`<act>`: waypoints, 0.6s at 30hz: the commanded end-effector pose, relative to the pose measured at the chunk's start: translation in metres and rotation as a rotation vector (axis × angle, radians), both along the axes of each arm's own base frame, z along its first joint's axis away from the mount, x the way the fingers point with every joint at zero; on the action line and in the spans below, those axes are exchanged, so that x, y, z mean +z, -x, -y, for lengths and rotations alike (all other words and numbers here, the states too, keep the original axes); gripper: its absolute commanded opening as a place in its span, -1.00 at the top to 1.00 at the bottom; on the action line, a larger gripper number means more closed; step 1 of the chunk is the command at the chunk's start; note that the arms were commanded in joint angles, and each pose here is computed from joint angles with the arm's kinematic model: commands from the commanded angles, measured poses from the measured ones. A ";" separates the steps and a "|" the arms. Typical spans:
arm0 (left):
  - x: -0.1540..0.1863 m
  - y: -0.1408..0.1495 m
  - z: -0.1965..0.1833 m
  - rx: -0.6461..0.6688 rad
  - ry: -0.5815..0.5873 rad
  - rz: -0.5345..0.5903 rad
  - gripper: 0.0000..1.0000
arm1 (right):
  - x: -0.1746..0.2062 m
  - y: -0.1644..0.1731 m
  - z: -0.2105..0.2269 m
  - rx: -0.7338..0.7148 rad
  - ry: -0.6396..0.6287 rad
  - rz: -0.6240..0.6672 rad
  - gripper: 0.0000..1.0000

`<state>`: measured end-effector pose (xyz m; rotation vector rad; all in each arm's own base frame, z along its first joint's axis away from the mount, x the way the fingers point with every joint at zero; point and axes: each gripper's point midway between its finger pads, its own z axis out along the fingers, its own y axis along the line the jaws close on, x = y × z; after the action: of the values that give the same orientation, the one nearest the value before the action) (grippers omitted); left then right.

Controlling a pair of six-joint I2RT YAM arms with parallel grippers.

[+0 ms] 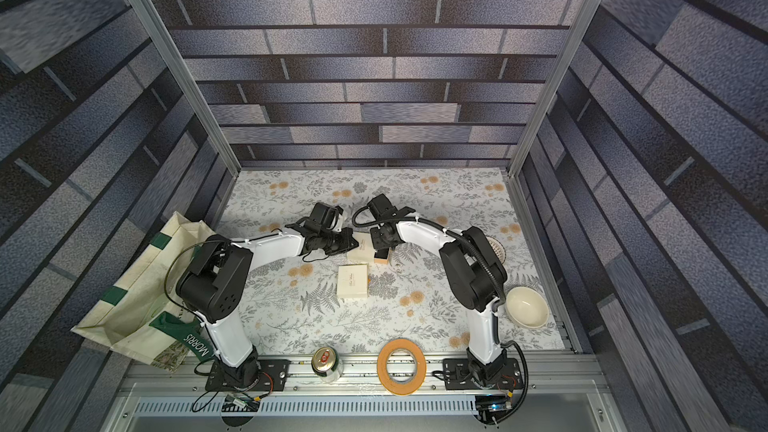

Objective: Take out the earrings from the drawer-style jewelry box
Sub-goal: Pick up the earring from the drawer.

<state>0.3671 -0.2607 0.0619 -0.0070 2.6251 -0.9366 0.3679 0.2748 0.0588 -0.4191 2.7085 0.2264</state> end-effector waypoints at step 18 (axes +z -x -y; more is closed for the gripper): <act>-0.036 0.020 -0.018 0.030 -0.088 -0.126 1.00 | 0.031 0.023 0.044 -0.099 -0.003 0.077 1.00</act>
<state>0.3670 -0.2608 0.0619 -0.0068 2.6251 -0.9370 0.3466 0.2446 0.0851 -0.3618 2.6546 0.2038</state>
